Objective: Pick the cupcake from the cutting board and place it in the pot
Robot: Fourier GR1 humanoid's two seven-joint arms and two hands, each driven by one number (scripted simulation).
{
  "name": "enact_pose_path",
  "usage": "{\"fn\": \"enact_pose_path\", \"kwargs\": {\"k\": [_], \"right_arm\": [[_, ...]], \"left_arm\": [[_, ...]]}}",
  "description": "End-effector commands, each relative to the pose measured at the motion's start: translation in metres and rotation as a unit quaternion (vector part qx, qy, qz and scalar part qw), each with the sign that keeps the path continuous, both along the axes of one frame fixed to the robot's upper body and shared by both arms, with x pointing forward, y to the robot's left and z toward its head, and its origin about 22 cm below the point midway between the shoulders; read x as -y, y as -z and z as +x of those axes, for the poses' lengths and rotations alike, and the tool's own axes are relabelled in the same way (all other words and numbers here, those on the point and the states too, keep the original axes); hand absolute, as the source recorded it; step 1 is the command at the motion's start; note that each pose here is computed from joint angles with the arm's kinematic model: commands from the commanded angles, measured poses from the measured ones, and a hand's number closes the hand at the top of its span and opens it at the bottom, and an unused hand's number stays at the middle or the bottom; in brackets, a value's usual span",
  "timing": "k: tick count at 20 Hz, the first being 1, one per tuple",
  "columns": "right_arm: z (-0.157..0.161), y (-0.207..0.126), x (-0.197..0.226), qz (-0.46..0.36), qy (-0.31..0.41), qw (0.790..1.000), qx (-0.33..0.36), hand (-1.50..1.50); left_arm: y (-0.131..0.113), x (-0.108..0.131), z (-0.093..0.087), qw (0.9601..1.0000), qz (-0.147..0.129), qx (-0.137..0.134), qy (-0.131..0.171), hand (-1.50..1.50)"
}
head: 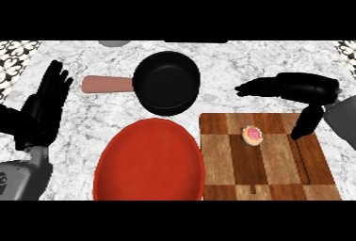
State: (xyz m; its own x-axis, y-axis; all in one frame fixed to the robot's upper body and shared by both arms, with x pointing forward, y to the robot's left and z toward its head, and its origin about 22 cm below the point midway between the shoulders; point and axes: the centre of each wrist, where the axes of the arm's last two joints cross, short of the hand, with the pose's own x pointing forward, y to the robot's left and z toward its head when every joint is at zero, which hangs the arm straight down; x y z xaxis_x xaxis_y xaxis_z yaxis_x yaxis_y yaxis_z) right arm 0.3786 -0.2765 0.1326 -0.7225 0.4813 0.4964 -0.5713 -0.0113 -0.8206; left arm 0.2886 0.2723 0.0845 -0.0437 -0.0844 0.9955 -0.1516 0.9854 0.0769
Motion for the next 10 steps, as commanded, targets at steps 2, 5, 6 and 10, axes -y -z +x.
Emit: {"fn": "enact_pose_path", "kwargs": {"k": [2,5,6,10], "right_arm": [[0.002,0.013,-0.012,-0.028,-0.045,0.998,-0.046,-1.50],[-0.014,0.018,-0.009,-0.034,-0.053,0.996,-0.066,-1.50],[-0.013,0.008,-0.007,-0.033,-0.054,0.996,-0.058,-1.50],[-0.011,0.037,-0.027,-0.045,-0.039,0.997,-0.048,-1.50]], "left_arm": [[-0.028,-0.013,-0.007,1.0000,0.004,0.002,-0.001,0.00],[0.000,-0.005,0.000,0.9999,-0.004,-0.004,-0.012,0.00],[0.007,-0.008,-0.013,1.0000,-0.005,-0.001,-0.006,0.00],[-0.015,0.005,0.001,1.0000,-0.006,0.001,-0.004,0.00]]}}
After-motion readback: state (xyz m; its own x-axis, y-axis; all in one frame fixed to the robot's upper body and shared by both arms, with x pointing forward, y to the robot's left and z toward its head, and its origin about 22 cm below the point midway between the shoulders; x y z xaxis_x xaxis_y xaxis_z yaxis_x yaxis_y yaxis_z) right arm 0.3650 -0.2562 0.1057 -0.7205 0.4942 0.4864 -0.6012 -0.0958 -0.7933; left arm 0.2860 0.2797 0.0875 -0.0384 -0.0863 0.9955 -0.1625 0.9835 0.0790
